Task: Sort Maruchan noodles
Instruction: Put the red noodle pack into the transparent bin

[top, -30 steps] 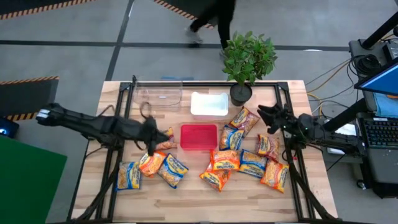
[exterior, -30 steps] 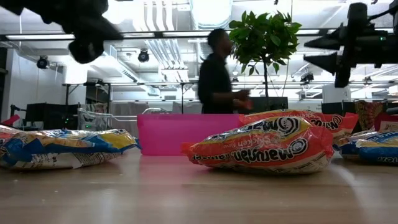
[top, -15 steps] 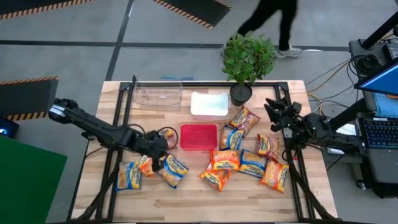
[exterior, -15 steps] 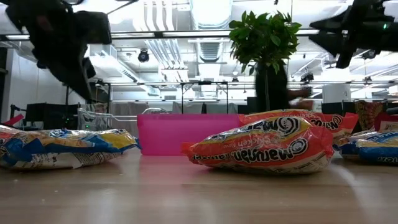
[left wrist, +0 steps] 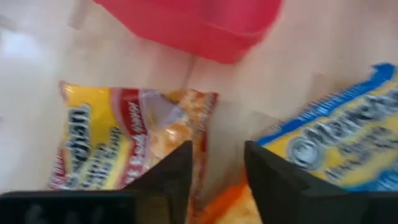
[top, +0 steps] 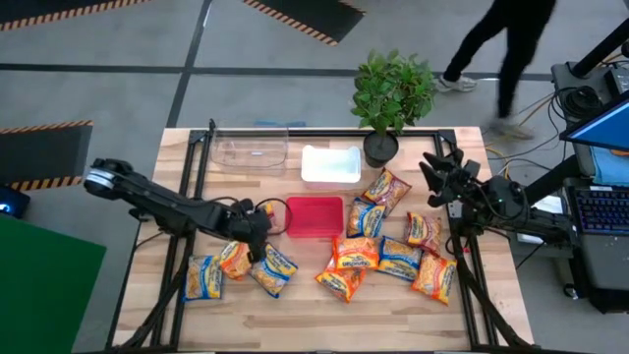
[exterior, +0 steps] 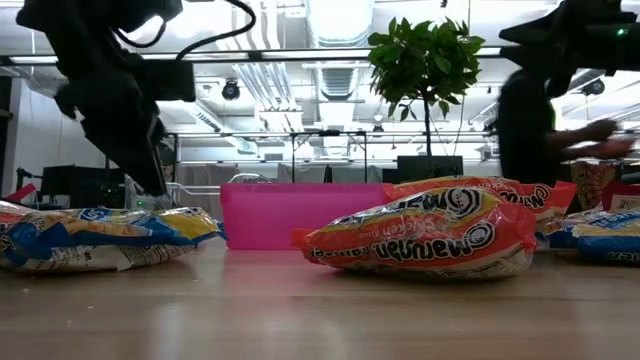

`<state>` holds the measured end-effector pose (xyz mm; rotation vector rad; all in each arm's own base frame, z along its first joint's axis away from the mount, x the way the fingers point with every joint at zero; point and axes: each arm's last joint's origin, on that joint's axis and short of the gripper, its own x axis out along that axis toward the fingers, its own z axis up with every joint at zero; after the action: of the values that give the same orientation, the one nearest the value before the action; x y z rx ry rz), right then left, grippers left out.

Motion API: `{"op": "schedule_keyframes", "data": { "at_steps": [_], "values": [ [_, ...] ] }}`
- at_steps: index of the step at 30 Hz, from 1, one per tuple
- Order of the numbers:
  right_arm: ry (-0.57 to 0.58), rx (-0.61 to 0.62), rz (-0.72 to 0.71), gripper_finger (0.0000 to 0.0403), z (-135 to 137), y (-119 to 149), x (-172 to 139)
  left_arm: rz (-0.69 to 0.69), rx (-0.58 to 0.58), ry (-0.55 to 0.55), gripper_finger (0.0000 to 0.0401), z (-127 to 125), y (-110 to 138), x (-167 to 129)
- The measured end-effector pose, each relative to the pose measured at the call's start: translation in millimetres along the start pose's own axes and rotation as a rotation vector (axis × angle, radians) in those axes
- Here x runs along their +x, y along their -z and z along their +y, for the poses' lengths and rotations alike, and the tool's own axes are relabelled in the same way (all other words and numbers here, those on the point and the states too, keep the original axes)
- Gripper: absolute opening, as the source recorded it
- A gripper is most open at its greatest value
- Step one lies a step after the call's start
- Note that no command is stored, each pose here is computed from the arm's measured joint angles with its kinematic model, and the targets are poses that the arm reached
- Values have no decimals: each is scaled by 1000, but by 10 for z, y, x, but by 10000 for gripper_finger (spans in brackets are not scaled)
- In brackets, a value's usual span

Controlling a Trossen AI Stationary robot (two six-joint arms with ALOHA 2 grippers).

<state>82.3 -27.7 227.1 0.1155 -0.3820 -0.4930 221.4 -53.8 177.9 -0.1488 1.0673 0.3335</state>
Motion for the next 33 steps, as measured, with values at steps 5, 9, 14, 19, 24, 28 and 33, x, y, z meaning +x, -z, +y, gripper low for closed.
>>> {"op": "schedule_keyframes", "data": {
  "at_steps": [5,9,14,19,24,28,33],
  "values": [
    [0,1,1,158,0,0,0,46,131,-52,194,-9,50,133],
    [-8,13,3,151,2,1,1,71,164,-108,196,-5,86,224],
    [-66,41,13,143,19,6,0,98,164,-136,183,-12,111,292],
    [-83,50,37,137,23,26,0,128,183,-183,170,-8,144,365],
    [-83,52,36,137,23,26,0,136,159,-193,144,-10,154,392],
    [-78,67,86,137,18,74,-3,157,117,-208,82,7,177,381],
    [-68,71,134,137,11,122,-7,159,83,-210,11,22,179,357]
  ]
}}
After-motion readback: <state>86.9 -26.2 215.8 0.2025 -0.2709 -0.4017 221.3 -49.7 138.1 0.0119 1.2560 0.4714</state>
